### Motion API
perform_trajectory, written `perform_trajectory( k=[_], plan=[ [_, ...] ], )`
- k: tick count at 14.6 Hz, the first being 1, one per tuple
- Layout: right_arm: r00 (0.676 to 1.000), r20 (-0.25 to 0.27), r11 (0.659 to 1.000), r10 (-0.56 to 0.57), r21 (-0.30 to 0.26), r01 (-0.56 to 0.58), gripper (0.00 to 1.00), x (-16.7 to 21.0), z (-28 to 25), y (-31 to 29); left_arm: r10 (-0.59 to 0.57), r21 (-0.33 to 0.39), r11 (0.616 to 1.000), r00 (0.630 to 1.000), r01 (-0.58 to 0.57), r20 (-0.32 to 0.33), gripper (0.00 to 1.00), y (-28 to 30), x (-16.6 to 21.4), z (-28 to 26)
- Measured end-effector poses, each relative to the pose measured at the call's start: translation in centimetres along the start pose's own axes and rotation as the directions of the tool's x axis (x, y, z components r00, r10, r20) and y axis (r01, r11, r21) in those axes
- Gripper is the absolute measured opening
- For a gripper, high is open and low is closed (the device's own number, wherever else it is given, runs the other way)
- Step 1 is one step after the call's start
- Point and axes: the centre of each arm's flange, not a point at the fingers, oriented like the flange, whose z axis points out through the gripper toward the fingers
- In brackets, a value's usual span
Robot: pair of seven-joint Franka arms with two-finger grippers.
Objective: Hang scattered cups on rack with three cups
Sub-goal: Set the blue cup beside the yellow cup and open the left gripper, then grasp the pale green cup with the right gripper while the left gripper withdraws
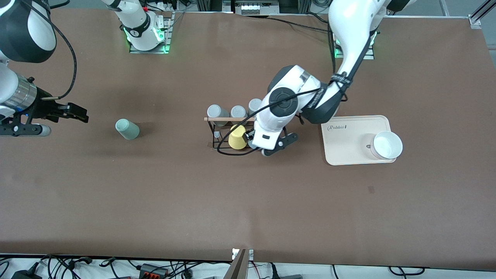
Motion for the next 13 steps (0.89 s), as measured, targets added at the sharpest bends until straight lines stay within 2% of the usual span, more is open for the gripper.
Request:
perform_trajectory(
  k=[3, 5, 7, 10, 13],
  plan=[
    [1.0, 0.028, 1.0, -0.006, 0.0, 0.007, 1.0, 0.1, 1.1, -0.4, 0.006, 0.016, 1.0, 1.0, -0.006, 0.004, 0.93, -3.1, 3.7, -5.3],
    [0.997, 0.071, 1.0, -0.019, -0.001, 0.019, 1.0, 0.0, 3.1, -1.1, 0.01, 0.031, 0.999, 1.0, -0.01, 0.011, 1.0, -6.2, 6.6, -9.5],
    [0.993, 0.115, 1.0, -0.026, -0.002, 0.026, 1.0, 0.3, 5.7, -1.6, 0.027, 0.038, 0.999, 1.0, -0.028, 0.007, 1.0, -9.9, 9.3, -14.0],
    [0.987, 0.157, 0.999, -0.041, -0.005, 0.042, 1.0, 1.1, 8.9, -2.6, 0.105, 0.044, 0.994, 0.994, -0.103, -0.039, 1.0, -14.6, 11.8, -19.5],
    [0.975, 0.219, 0.999, -0.046, -0.007, 0.049, 1.0, 1.7, 13.3, -3.2, 0.211, 0.044, 0.977, 0.975, -0.209, -0.063, 1.0, -18.9, 13.7, -22.6]
  ],
)
